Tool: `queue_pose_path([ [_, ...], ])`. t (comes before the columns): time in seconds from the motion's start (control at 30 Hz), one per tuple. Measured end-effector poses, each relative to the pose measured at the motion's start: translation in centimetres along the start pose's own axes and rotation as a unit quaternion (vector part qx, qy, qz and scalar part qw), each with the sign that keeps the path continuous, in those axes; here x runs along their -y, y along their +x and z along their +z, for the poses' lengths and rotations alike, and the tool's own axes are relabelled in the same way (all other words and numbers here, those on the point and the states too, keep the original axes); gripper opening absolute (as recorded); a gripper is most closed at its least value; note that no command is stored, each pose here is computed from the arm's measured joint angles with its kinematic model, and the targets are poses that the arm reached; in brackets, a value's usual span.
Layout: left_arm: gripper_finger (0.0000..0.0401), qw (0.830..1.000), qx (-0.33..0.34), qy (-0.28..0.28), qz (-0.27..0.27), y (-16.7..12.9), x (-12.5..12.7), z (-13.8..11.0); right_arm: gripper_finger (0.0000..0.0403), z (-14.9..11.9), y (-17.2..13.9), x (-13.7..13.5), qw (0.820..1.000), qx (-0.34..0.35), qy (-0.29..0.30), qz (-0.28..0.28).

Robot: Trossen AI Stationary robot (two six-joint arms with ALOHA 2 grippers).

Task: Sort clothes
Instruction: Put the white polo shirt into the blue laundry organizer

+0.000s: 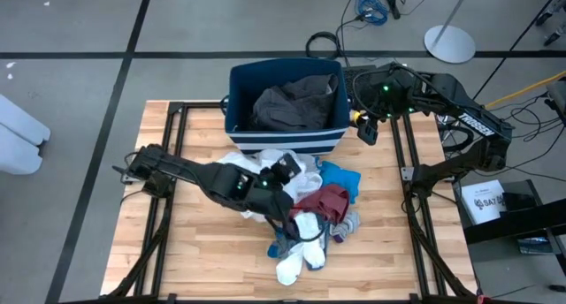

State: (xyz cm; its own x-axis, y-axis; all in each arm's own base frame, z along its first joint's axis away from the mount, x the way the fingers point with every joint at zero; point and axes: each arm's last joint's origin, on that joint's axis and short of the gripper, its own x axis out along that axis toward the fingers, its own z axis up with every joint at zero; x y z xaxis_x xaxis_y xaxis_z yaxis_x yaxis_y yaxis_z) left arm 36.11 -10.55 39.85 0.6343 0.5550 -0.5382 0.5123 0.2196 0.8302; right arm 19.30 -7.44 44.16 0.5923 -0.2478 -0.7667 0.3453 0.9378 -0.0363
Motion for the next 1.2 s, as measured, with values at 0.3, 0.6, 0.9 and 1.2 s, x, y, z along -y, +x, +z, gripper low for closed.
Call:
queue_pose_path([
  [0.3, 0.0001, 0.989, 0.028, -0.101, 0.108, -5.7, -5.8, -3.9, 0.0226, -0.1, 0.0, -0.5, 1.000, -0.005, -0.021, 0.009],
  [0.6, 0.0001, 0.971, -0.046, -0.120, 0.201, -9.9, -8.1, -9.0, 0.0226, 0.7, -0.4, -4.0, 0.990, 0.047, -0.087, 0.097],
  [0.9, 0.0001, 0.925, 0.002, -0.291, 0.243, -15.1, -8.3, -15.4, 0.0226, 0.6, 3.6, -7.7, 0.971, 0.118, -0.151, 0.141],
  [1.2, 0.0001, 0.844, 0.084, -0.473, 0.241, -19.0, -7.0, -21.2, 0.0226, -1.5, 12.1, -11.0, 0.942, 0.232, -0.187, 0.156],
])
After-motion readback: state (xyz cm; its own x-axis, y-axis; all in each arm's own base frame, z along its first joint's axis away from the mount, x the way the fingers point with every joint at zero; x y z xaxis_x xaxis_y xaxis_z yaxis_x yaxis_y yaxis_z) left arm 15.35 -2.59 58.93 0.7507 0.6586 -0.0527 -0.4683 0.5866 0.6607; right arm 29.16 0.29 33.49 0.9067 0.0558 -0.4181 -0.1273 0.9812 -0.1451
